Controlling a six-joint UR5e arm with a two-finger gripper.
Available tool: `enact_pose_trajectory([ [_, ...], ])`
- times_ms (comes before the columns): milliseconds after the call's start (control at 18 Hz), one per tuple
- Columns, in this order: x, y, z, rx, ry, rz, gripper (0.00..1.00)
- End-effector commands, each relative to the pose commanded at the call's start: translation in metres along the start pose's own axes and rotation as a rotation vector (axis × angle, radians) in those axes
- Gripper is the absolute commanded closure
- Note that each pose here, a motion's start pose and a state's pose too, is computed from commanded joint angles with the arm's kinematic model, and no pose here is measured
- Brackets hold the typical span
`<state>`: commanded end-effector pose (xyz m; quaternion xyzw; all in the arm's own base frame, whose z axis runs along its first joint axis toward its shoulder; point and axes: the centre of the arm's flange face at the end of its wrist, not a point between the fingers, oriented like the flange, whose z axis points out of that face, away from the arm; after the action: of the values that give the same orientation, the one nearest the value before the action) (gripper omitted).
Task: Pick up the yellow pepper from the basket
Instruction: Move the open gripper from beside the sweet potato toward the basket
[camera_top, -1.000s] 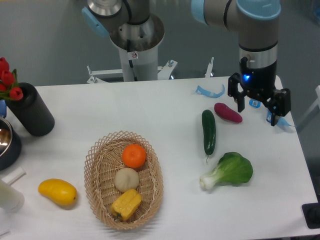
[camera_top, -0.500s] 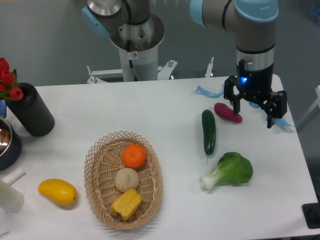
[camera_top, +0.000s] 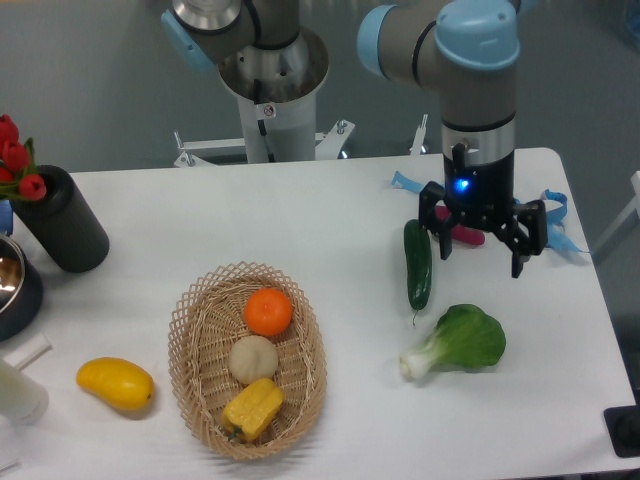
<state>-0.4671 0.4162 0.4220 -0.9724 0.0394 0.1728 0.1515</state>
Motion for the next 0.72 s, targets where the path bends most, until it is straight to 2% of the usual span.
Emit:
enact_pose_trajectory([
  [389,0.007,-0.045,0.023,0.017,0.021,-0.268,0.0],
  [556,0.017,-0.047,0.03,-0.003,0.029,-0.313,0.0],
  [722,0.039,-0.069,0.041,0.0,0.058,-0.272,0.0],
])
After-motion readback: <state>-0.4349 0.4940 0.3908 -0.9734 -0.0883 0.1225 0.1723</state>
